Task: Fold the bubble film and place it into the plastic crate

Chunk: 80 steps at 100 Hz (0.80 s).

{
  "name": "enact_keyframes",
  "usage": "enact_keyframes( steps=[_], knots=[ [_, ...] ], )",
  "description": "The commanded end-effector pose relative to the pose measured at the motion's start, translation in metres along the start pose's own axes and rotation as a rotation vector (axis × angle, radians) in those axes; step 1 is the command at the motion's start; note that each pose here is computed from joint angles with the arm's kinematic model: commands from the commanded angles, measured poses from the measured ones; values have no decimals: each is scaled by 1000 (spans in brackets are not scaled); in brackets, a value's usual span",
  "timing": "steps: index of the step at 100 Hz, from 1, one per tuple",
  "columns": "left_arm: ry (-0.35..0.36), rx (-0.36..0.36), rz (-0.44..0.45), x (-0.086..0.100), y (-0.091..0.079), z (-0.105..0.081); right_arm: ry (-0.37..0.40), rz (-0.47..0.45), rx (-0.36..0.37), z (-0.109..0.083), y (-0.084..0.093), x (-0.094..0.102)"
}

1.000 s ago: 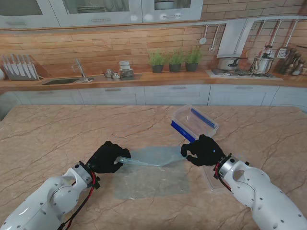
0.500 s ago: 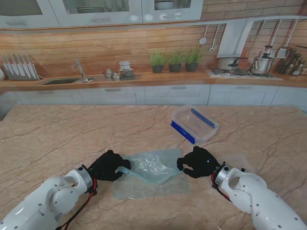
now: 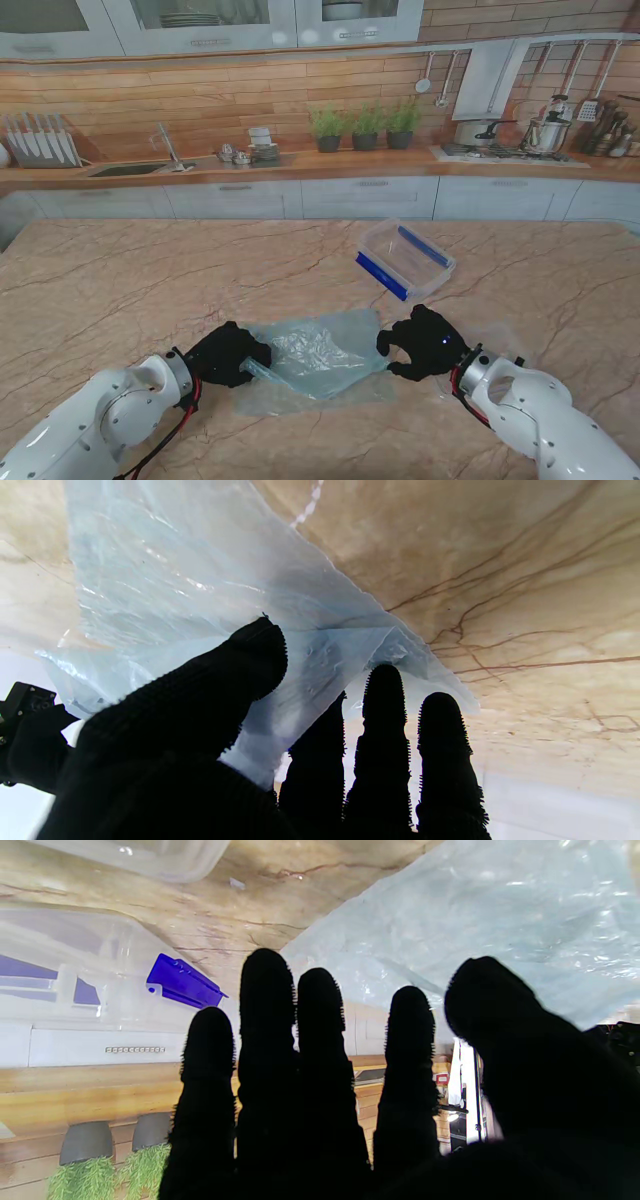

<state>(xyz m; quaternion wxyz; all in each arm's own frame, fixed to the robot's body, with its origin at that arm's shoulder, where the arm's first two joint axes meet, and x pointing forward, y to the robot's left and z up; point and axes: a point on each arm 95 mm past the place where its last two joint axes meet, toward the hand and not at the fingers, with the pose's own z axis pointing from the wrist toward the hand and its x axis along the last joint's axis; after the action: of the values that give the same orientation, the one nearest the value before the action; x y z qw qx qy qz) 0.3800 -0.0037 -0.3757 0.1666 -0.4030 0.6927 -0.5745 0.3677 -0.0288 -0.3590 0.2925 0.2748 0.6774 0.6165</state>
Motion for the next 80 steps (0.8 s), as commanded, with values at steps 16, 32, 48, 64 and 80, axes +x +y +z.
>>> enact_keyframes(
  steps=[16, 32, 48, 64, 80],
  knots=[
    [8, -18, -4, 4, 3, -1, -10, 1, -5, -11, -1, 1],
    [11, -24, -5, 4, 3, -3, -37, -5, -1, -16, -4, -2],
    [19, -38, 12, 6, 0, -6, -52, -6, -8, -19, -4, -3],
    [20, -57, 63, 5, -4, -12, -70, -3, -42, -23, 1, -5],
    [17, -63, 93, 4, -7, -17, -92, -1, -81, -26, 6, -7]
  ],
)
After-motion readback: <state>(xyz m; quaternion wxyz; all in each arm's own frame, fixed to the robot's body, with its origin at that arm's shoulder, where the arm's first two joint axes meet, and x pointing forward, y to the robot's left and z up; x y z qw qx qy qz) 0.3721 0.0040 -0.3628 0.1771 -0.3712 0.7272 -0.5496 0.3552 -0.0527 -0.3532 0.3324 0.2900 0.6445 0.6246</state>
